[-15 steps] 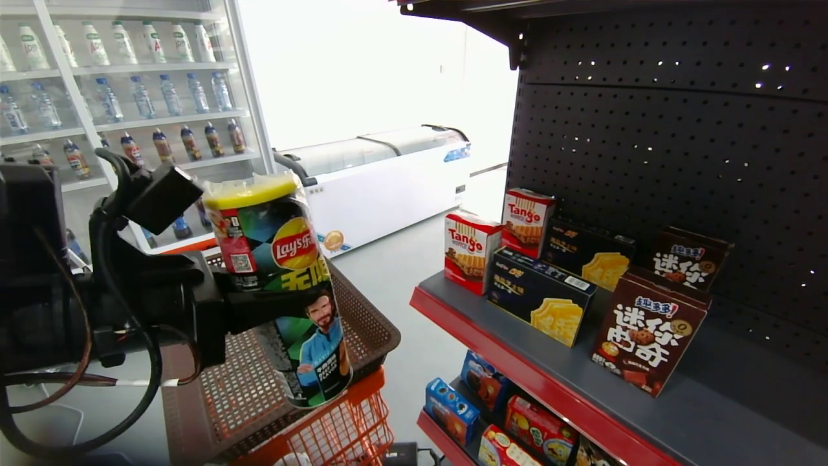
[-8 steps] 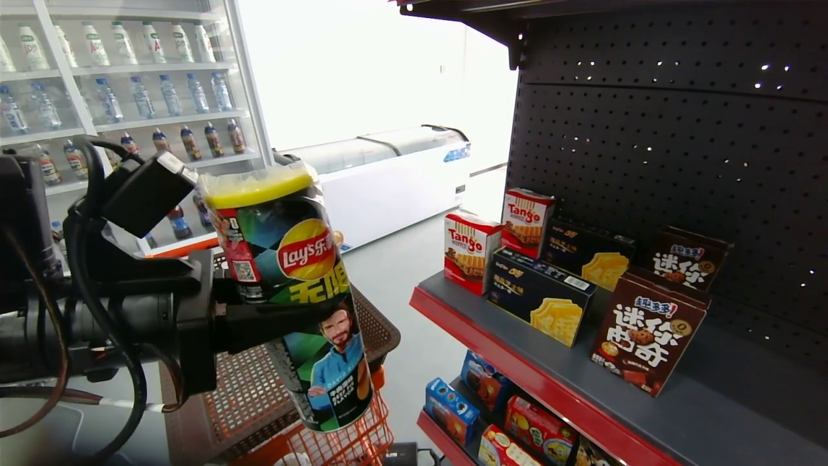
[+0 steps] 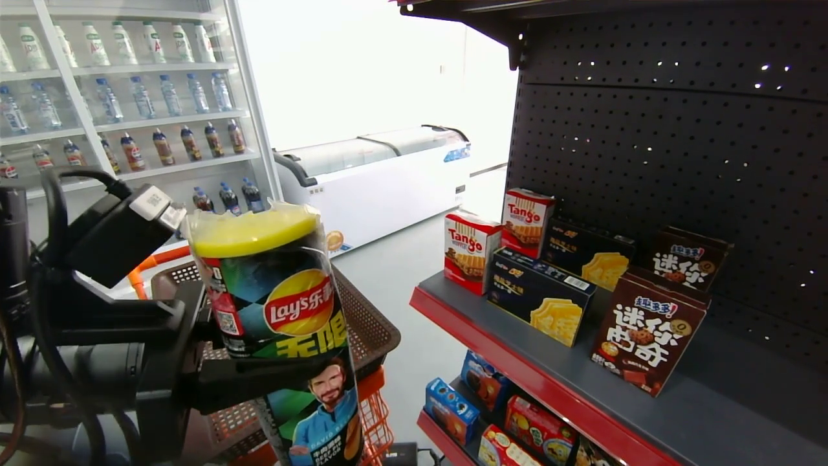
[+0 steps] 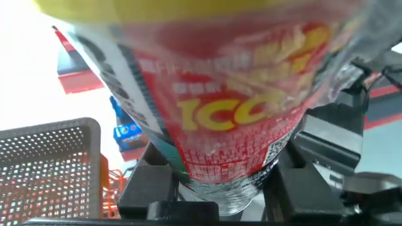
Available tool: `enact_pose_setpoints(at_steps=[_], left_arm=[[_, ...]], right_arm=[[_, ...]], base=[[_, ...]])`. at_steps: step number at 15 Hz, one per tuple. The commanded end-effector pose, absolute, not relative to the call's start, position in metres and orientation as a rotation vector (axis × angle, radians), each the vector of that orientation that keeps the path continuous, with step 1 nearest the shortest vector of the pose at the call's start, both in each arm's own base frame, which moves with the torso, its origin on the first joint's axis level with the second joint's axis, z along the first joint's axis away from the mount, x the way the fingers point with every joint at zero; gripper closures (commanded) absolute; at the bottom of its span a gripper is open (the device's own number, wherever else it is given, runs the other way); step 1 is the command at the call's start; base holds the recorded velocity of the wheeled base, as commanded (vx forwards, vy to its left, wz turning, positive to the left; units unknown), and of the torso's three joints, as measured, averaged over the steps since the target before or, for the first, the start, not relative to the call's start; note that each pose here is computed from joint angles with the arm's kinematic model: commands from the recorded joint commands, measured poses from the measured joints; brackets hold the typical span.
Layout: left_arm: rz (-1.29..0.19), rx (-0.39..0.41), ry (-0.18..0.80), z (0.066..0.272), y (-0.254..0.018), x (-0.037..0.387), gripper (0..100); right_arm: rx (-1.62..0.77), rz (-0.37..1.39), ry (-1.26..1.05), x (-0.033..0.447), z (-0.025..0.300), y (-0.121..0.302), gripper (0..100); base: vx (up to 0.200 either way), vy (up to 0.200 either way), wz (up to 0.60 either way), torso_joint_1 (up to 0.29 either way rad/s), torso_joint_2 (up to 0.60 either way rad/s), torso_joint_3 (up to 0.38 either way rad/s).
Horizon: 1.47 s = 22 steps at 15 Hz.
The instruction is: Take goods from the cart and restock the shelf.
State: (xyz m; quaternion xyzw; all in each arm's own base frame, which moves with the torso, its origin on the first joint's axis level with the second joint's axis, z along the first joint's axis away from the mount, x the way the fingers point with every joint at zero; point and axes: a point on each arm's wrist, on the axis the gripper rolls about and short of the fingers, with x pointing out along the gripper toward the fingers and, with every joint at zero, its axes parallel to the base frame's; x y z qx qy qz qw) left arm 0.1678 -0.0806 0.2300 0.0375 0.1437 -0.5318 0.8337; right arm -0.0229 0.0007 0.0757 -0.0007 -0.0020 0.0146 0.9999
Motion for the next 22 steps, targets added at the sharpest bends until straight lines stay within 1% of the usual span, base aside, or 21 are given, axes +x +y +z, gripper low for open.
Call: enact_pose_setpoints(at_steps=[1, 4, 5, 7, 11, 22], left_arm=[[-1.153, 0.110, 0.305, 0.222, -0.079, 0.163, 100], [-1.155, 0.122, 0.329, 0.210, -0.077, 0.158, 100], [-1.158, 0.127, 0.326, 0.210, -0.077, 0.158, 100], [-1.158, 0.133, 0.297, 0.217, -0.078, 0.160, 100], [-1.162, 0.137, 0.292, 0.218, -0.078, 0.160, 100], [-1.184, 0.143, 0.280, 0.220, -0.083, 0.161, 100]], right_arm=[[-0.002, 0.029, -0.003, -0.023, 0.076, 0.001, 0], [-0.002, 0.029, -0.003, -0.023, 0.076, 0.001, 0], [-0.002, 0.029, -0.003, -0.023, 0.076, 0.001, 0], [-0.002, 0.029, -0.003, -0.023, 0.076, 0.001, 0], [-0.002, 0.029, -0.003, -0.023, 0.076, 0.001, 0], [-0.002, 0.029, -0.003, -0.023, 0.076, 0.001, 0]], base=[[0.000, 0.000, 0.00, 0.000, 0.00, 0.000], [0.000, 0.000, 0.00, 0.000, 0.00, 0.000], [0.000, 0.000, 0.00, 0.000, 0.00, 0.000], [0.000, 0.000, 0.00, 0.000, 0.00, 0.000], [0.000, 0.000, 0.00, 0.000, 0.00, 0.000], [0.000, 0.000, -0.60, 0.003, 0.00, 0.001]])
